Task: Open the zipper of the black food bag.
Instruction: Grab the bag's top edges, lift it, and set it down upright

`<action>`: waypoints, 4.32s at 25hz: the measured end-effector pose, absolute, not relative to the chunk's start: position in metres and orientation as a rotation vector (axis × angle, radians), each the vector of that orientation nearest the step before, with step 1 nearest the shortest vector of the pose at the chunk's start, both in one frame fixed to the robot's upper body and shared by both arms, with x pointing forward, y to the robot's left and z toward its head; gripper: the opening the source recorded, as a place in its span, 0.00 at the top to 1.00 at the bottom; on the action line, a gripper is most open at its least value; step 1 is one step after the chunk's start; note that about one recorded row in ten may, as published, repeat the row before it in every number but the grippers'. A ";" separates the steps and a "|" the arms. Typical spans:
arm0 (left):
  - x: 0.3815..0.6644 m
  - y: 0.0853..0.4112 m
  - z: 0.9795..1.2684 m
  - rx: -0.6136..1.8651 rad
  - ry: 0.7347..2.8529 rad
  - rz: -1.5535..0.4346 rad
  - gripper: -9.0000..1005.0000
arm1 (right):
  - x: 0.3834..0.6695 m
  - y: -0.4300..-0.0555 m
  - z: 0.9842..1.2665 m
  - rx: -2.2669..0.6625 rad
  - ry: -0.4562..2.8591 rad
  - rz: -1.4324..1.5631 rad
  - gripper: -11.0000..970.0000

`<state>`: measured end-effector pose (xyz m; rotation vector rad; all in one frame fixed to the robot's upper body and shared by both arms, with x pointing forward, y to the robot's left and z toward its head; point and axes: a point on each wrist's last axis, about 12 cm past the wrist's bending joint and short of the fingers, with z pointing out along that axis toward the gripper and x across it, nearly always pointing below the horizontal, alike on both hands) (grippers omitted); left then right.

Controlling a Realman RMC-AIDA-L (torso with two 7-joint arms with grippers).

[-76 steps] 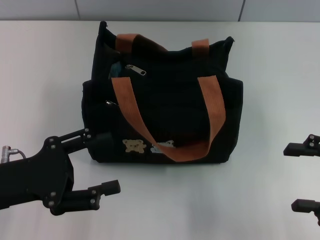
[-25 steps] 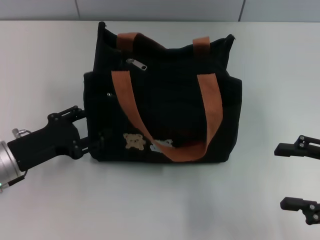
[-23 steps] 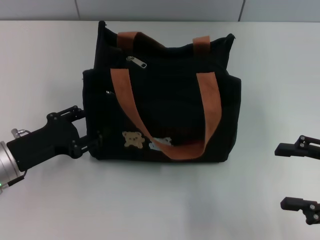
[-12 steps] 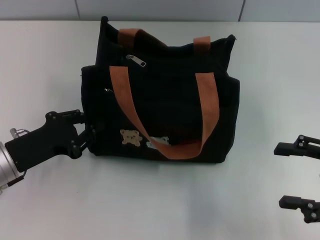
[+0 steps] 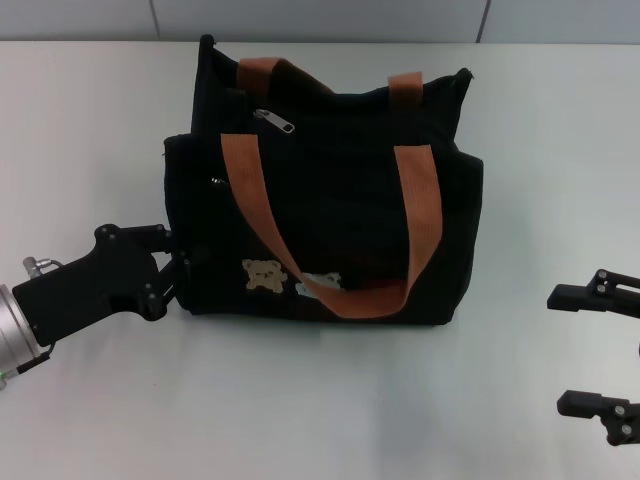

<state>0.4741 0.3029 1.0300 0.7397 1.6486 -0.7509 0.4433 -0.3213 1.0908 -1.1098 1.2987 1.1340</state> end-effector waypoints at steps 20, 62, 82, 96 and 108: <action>0.470 0.306 1.036 0.796 1.578 -0.723 0.88 | 0.444 -0.321 1.091 -1.110 1.298 1.133 0.13; 0.483 0.302 1.137 1.211 1.180 -0.824 0.89 | 0.486 -0.265 1.062 -0.954 1.048 0.546 0.13; 0.483 0.298 1.129 1.178 1.183 -0.869 0.89 | 0.506 -0.181 1.046 -1.214 0.769 0.110 0.15; 0.483 0.294 1.128 1.193 1.182 -0.888 0.89 | 0.521 -0.157 1.052 -1.200 0.770 0.028 0.16; 0.482 0.294 1.125 1.186 1.183 -0.893 0.89 | 0.518 -0.162 1.046 -1.221 0.773 -0.028 0.17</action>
